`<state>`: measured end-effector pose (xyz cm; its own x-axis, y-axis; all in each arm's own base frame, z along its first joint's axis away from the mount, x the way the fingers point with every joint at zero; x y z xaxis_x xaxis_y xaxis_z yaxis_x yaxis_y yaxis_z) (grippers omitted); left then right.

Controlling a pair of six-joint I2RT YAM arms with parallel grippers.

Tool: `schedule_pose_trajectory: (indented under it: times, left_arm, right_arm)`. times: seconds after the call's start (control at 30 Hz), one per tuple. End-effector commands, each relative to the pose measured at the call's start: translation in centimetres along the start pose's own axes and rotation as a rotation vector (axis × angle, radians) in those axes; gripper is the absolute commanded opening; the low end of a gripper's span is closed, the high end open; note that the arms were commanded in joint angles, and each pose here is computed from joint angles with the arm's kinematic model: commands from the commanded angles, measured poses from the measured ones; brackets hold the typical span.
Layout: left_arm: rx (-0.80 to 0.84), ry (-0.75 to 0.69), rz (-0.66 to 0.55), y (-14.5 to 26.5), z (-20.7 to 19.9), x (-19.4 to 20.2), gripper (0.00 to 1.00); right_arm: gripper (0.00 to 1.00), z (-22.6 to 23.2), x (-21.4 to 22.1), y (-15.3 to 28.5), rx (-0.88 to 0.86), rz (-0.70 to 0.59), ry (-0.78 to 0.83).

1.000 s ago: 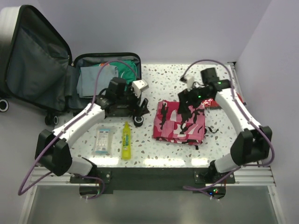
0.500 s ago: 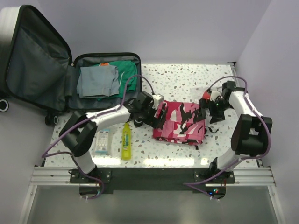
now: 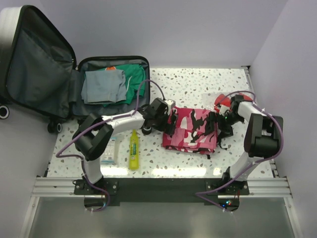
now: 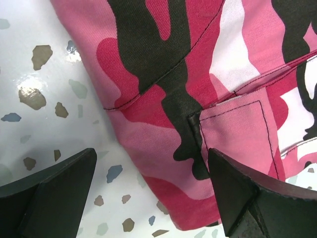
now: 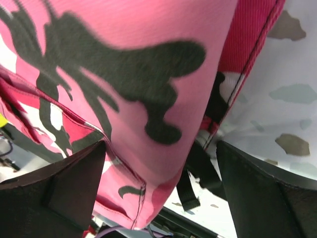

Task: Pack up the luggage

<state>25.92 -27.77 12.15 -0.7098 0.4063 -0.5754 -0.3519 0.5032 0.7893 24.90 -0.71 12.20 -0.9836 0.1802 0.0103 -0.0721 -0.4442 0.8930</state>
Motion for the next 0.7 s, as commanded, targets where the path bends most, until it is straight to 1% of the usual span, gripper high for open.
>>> schedule_pose_trajectory:
  times: [0.0,0.2,0.23,0.27,0.3,0.37,0.4,0.47,0.5,0.53,0.57,0.6,0.63,0.67]
  left_arm:
    - [-0.012,0.031,0.028,-1.3,-0.1,0.3,1.0]
    - [-0.031,0.058,0.062,-2.8,0.1,0.3,1.0]
    - [-0.024,0.062,0.076,-3.2,0.1,0.6,1.0]
    - [-0.019,0.068,0.08,-3.3,0.1,0.6,1.0]
    - [-0.001,0.071,0.086,-3.3,-0.1,0.7,1.0]
    - [0.007,0.074,0.083,-3.4,-0.2,0.6,0.92]
    - [0.013,0.071,0.081,-3.4,-0.3,0.5,0.83]
    - [0.016,0.056,0.065,-2.9,-0.4,-0.1,0.75]
    - [0.02,0.048,0.048,-2.6,-0.5,-0.6,0.61]
    - [0.026,0.038,0.023,-2.0,-0.7,-1.3,0.53]
    - [0.031,0.023,0.01,-1.6,-0.8,-1.7,0.44]
    - [0.037,0.01,-0.018,-1.1,-1.0,-2.6,0.29]
    - [0.04,-0.001,-0.043,-0.4,-1.2,-3.3,0.2]
    - [0.038,-0.021,-0.051,0.0,-1.2,-3.6,0.13]
  right_arm:
    - [0.96,0.0,-0.6,-1.1,-0.038,0.005,-0.043]
    - [0.87,-0.3,-0.4,-2.4,-0.067,0.025,-0.096]
    - [0.84,-0.4,-0.3,-2.6,-0.074,0.03,-0.104]
    - [0.8,-0.4,-0.3,-2.8,-0.083,0.036,-0.104]
    - [0.72,-0.4,-0.2,-2.9,-0.09,0.041,-0.11]
    - [0.62,-0.3,-0.1,-3.0,-0.1,0.047,-0.112]
    - [0.52,-0.2,-0.1,-2.8,-0.112,0.04,-0.108]
    - [0.39,0.0,-0.1,-2.7,-0.126,0.021,-0.096]
    - [0.33,0.1,-0.1,-2.5,-0.13,0.008,-0.091]
    - [0.2,0.3,-0.3,-2.1,-0.138,-0.022,-0.075]
    - [0.14,0.5,-0.4,-2.0,-0.138,-0.039,-0.064]
    - [0.06,0.6,-0.5,-1.7,-0.141,-0.054,-0.056]
    - [0.0,0.9,-0.8,-1.2,-0.152,-0.079,-0.04]
    - [0.0,1.2,-0.9,-0.8,-0.158,-0.093,-0.03]
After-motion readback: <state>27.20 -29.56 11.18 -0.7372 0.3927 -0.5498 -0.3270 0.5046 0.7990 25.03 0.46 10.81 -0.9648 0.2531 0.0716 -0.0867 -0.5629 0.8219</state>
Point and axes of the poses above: each gripper's point midway between its finger pads, its own y axis back along the fingers, its own z axis along the line the jaws close on, x = y × z, the point moved 10 cm from there along y, back along the fingers, and after that the axes turned 8 degrees about -y, right-handed, at the moved point
